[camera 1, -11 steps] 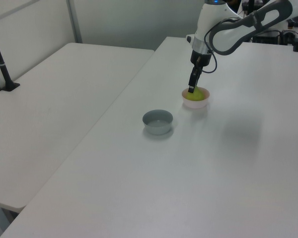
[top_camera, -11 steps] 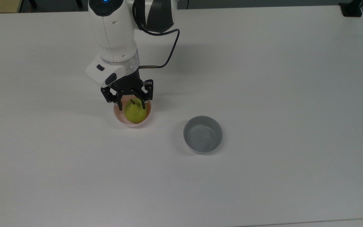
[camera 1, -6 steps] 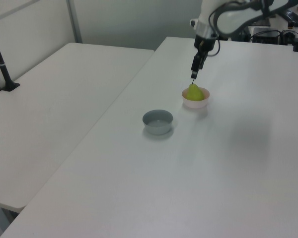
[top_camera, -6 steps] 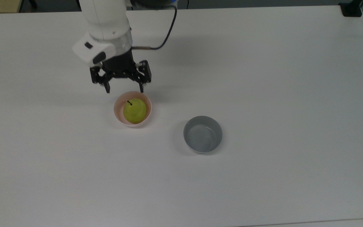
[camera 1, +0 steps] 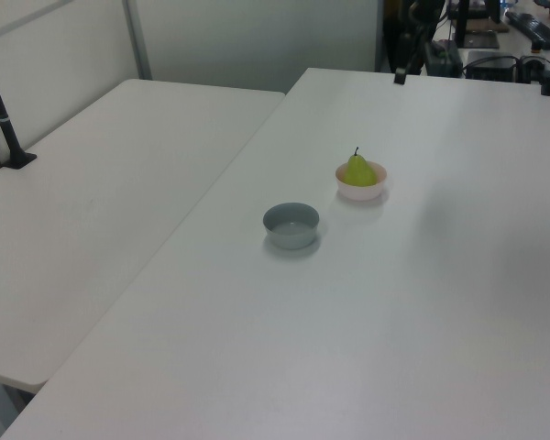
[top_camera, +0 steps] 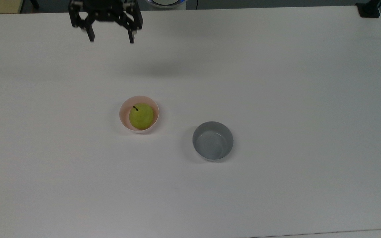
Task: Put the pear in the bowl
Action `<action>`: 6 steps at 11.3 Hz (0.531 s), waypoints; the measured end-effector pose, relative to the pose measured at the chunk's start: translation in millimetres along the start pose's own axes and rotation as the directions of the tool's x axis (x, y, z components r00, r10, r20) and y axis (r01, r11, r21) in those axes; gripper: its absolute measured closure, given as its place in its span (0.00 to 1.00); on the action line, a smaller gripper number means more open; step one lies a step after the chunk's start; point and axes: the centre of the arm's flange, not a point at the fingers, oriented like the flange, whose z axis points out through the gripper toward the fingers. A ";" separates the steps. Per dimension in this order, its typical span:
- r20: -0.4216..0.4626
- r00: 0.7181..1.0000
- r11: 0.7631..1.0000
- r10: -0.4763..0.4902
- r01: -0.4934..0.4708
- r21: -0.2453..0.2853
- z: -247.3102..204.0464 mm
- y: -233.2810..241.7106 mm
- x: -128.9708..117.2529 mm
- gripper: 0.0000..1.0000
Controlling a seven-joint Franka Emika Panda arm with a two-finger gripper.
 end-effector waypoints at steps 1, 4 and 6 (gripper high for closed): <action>0.017 1.000 1.000 0.001 -0.001 0.001 -15.0 -0.6 -10.4 0.00; 0.042 0.999 1.000 0.010 -0.010 0.005 -47.6 -1.0 -25.0 0.00; 0.037 0.999 1.000 0.004 -0.005 0.006 -51.2 -5.3 -23.7 0.00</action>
